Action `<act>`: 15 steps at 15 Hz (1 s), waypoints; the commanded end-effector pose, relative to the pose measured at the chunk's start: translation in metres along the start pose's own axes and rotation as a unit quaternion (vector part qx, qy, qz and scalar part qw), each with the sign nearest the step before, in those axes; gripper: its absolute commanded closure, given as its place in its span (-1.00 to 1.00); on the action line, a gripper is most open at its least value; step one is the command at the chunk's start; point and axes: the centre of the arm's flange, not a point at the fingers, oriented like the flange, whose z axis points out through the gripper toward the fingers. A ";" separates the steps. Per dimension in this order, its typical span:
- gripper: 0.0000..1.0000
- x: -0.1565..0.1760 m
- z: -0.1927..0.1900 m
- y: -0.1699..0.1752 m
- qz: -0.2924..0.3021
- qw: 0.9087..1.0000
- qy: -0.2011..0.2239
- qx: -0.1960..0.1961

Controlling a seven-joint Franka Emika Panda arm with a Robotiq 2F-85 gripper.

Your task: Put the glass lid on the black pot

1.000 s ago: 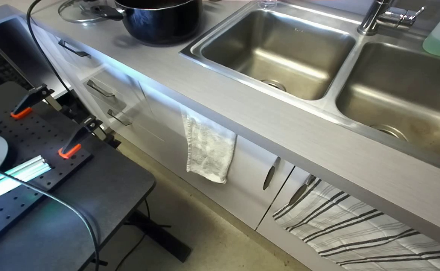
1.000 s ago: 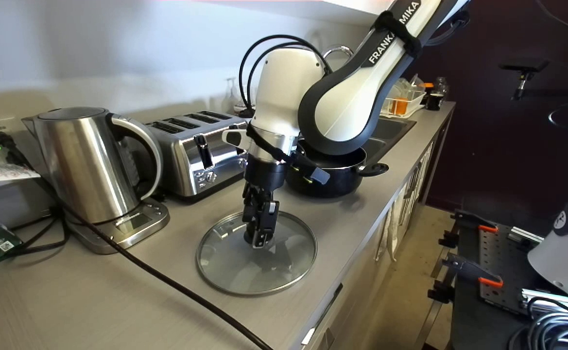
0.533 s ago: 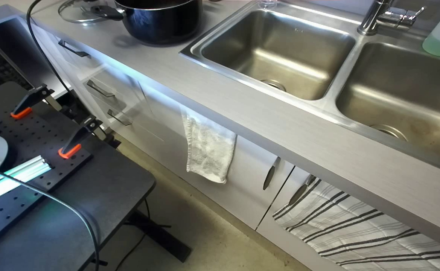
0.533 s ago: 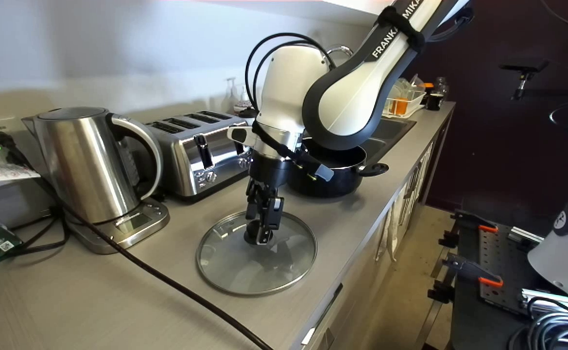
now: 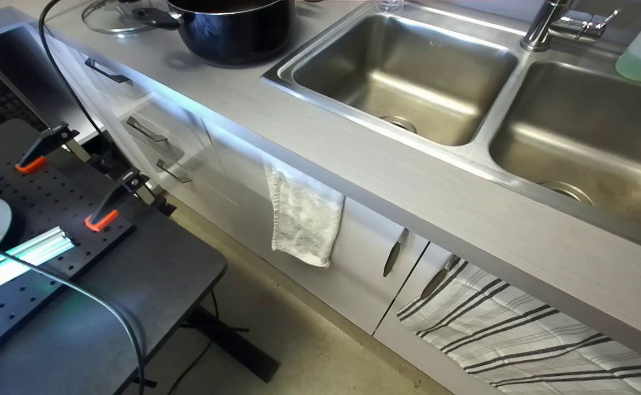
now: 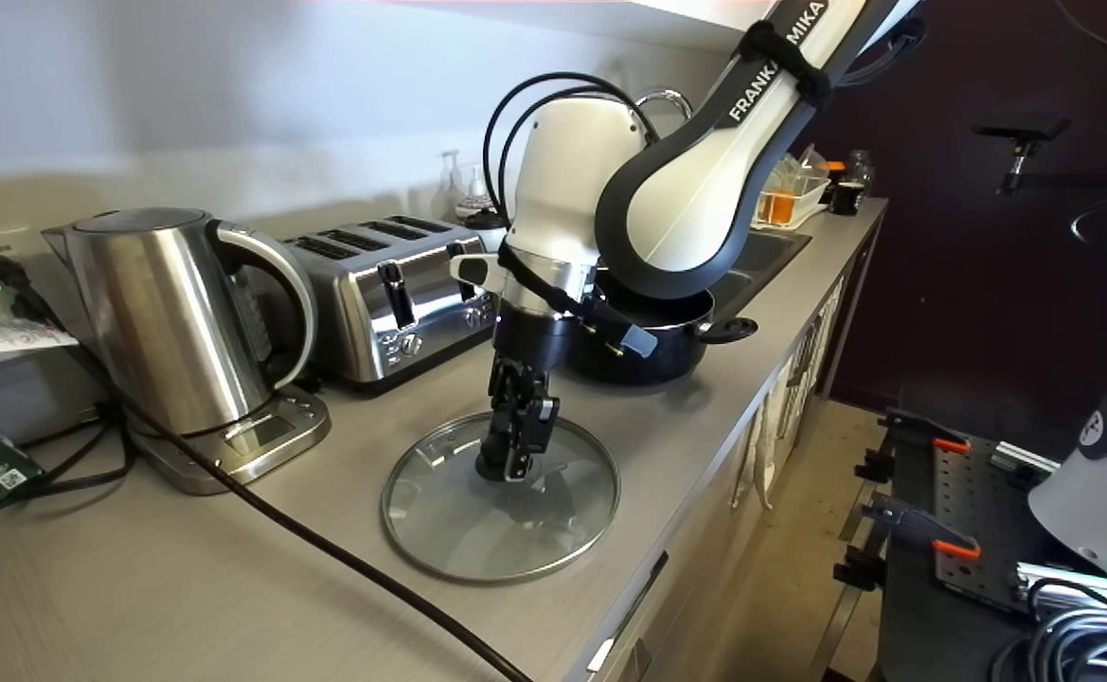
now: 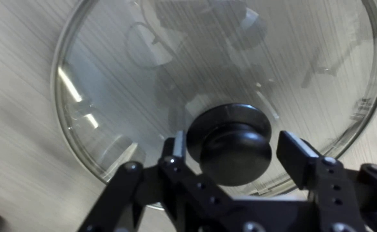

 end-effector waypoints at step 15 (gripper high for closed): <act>0.50 0.002 -0.040 -0.028 -0.030 0.999 0.026 -0.004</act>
